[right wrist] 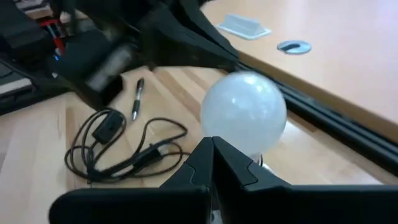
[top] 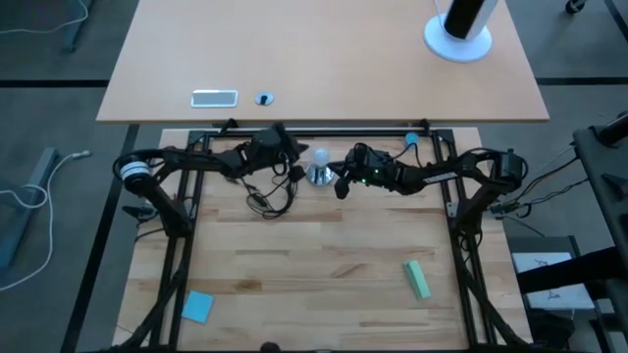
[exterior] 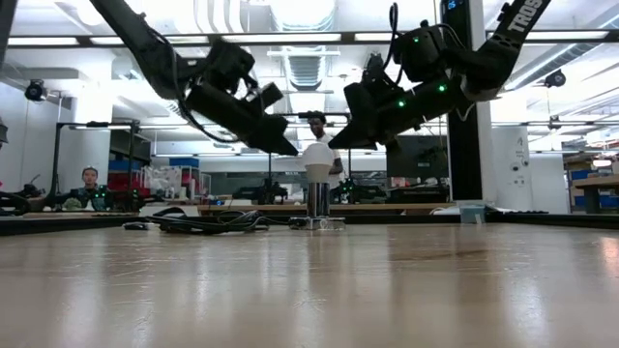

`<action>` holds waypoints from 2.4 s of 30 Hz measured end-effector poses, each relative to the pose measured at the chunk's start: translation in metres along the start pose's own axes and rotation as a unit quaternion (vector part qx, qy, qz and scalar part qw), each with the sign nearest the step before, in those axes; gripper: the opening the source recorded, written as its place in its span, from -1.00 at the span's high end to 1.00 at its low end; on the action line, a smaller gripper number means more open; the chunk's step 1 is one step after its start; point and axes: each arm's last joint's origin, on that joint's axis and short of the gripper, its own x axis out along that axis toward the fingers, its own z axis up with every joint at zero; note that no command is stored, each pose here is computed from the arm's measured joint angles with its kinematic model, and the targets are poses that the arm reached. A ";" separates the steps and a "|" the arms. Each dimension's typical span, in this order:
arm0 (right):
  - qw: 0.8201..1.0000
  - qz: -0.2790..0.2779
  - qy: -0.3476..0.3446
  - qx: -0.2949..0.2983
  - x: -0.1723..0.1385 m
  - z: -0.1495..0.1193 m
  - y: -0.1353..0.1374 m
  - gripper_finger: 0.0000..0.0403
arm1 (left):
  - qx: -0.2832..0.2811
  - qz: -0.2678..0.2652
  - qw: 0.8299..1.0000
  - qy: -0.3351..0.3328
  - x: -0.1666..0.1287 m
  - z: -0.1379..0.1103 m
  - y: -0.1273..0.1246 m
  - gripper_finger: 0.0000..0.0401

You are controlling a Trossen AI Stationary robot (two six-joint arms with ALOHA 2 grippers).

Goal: Screw lightbulb
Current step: Remove the lightbulb from the lamp

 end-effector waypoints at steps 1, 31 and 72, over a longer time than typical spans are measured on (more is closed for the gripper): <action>1.000 -0.001 0.000 -0.002 0.001 0.000 -0.001 1.00 | -0.004 -0.003 1.000 -0.002 0.002 -0.002 0.000 1.00; 0.997 -0.069 0.027 -0.022 0.000 -0.003 -0.009 1.00 | -0.039 -0.103 0.992 0.060 0.008 -0.017 -0.025 1.00; 0.997 -0.063 0.044 -0.022 -0.007 0.002 -0.011 1.00 | -0.030 -0.054 0.995 0.072 0.001 -0.010 -0.021 1.00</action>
